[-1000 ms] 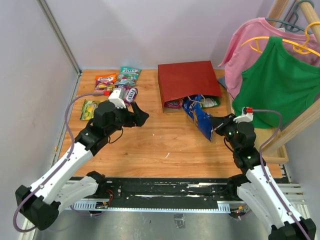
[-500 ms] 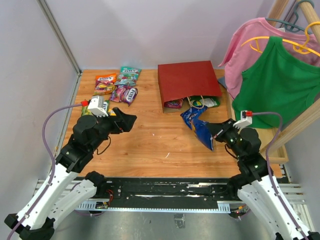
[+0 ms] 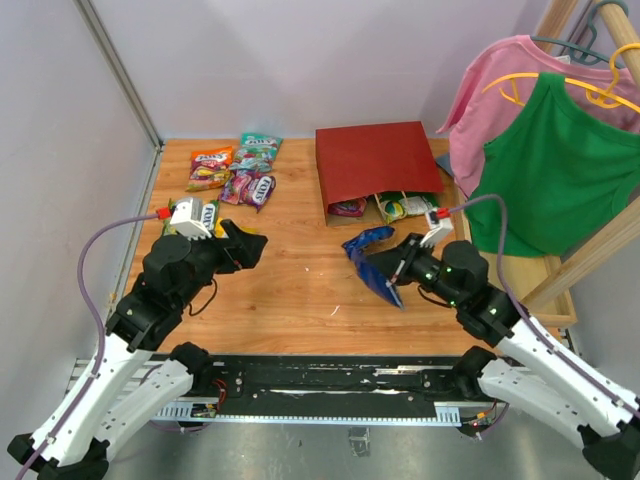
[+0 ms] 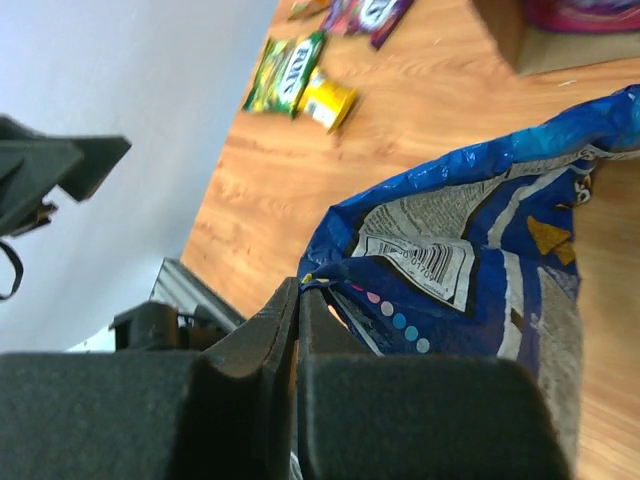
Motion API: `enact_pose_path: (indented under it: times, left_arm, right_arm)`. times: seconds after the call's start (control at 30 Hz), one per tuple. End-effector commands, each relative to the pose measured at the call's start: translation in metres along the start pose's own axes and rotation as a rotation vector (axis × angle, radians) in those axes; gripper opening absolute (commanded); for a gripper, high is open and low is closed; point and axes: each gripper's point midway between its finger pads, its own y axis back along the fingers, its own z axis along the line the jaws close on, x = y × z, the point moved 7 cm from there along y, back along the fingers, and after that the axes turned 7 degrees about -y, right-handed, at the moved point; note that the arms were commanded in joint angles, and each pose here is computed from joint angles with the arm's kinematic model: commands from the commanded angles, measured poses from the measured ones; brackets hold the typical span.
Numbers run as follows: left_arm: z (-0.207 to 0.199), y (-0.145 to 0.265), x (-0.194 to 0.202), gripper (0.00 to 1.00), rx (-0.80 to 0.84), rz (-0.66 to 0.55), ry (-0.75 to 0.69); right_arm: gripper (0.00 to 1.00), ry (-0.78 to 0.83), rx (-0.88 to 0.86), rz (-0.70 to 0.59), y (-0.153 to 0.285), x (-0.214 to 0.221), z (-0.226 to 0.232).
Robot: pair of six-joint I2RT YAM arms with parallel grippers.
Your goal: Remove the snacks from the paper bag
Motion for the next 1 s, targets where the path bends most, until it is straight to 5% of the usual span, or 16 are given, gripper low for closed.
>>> enact_pose_path:
  times: [0.0,0.27,0.6,0.77,0.97]
  left_arm:
    - [0.001,0.007,-0.008,0.94,-0.014,-0.041,0.018]
    - [0.009,0.026,-0.020,0.94,-0.081,-0.106,0.020]
    - [0.014,0.038,-0.027,0.95,-0.126,-0.142,0.033]
    - [0.018,0.043,-0.031,0.95,-0.153,-0.161,0.023]
    - [0.020,0.032,-0.018,0.95,-0.152,-0.119,0.010]
  right_arm:
    - [0.01,0.056,-0.198,-0.017,-0.013,-0.002,0.055]
    - [0.01,0.128,-0.394,0.154,-0.061,0.038,0.132]
    - [0.01,0.060,-0.518,0.131,-0.095,0.039,0.200]
    - [0.01,-0.031,-0.369,0.050,-0.106,0.048,0.156]
    - [0.01,-0.161,-0.081,0.118,-0.117,0.086,0.025]
